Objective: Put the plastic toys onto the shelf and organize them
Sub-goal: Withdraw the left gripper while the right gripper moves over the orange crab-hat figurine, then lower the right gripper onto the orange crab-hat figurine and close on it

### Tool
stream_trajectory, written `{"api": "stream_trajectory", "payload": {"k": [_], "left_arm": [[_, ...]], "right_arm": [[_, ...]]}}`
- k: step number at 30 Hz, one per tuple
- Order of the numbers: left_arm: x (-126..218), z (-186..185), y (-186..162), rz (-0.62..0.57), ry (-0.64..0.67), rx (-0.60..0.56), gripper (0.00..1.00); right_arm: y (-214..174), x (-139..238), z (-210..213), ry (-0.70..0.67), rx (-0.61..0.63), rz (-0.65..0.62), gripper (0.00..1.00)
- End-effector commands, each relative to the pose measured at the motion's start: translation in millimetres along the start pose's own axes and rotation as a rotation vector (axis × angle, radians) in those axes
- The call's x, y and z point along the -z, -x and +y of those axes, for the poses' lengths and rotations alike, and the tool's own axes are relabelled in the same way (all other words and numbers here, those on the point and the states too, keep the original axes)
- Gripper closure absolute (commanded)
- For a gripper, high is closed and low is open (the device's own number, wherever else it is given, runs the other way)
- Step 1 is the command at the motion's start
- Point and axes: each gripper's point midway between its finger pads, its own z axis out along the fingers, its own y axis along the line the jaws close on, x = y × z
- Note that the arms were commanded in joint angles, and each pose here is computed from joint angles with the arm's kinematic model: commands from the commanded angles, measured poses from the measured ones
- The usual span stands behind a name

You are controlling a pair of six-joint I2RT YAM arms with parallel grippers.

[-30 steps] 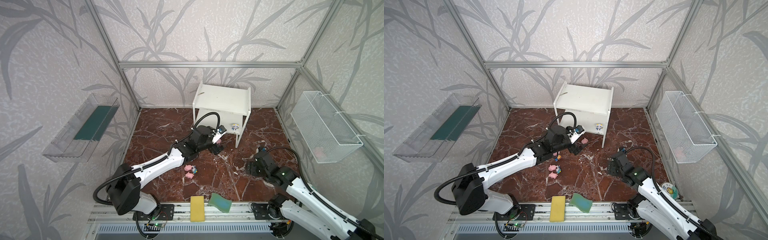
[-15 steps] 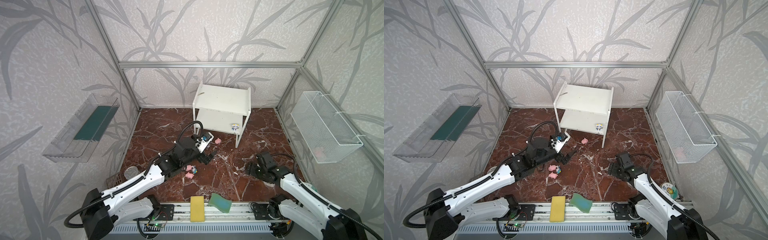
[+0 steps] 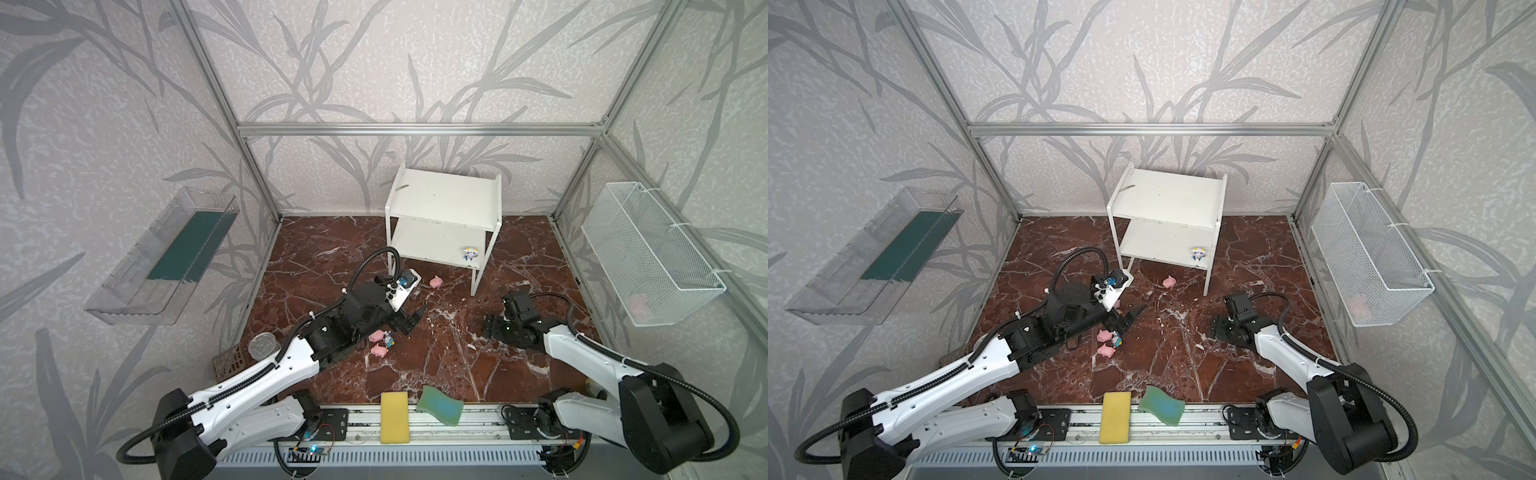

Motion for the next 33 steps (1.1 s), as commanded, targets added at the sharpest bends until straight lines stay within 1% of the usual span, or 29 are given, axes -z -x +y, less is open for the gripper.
{"api": "stream_trajectory", "payload": {"k": [1, 6, 9, 11, 17, 20, 24, 28, 33], "left_arm": [[1.9, 0.2, -4.0, 0.008, 0.010, 0.003, 0.01], [2.3, -1.3, -3.4, 0.006, 0.005, 0.002, 0.01], [4.5, -1.0, -4.5, 0.009, 0.008, 0.002, 0.01], [6.9, -0.3, -5.5, 0.011, 0.013, 0.003, 0.01], [15.7, 2.9, -7.4, 0.005, 0.033, 0.005, 0.01], [17.1, 3.1, -7.9, 0.007, 0.035, 0.006, 0.01], [16.6, 3.0, -7.6, 0.006, 0.036, 0.003, 0.01], [14.2, 2.1, -6.5, 0.011, 0.032, -0.003, 0.01], [13.3, 1.5, -8.4, 0.011, 0.030, 0.000, 0.01]], "right_arm": [[-3.4, 1.1, 0.7, 0.013, 0.007, 0.014, 0.15], [0.7, -3.6, 17.5, 0.077, 0.022, 0.019, 0.15], [6.5, -9.0, 33.7, 0.096, 0.076, 0.024, 0.15], [6.9, -14.0, 47.9, 0.115, 0.122, 0.032, 0.16], [-11.6, -29.2, 112.3, 0.182, 0.338, 0.059, 0.17], [-26.3, -29.4, 146.8, 0.214, 0.447, 0.049, 0.17], [-37.0, -25.1, 178.6, 0.260, 0.535, 0.015, 0.17], [-34.9, -18.1, 182.7, 0.233, 0.580, -0.021, 0.17], [-32.7, -4.6, 170.4, 0.221, 0.578, -0.057, 0.16]]}}
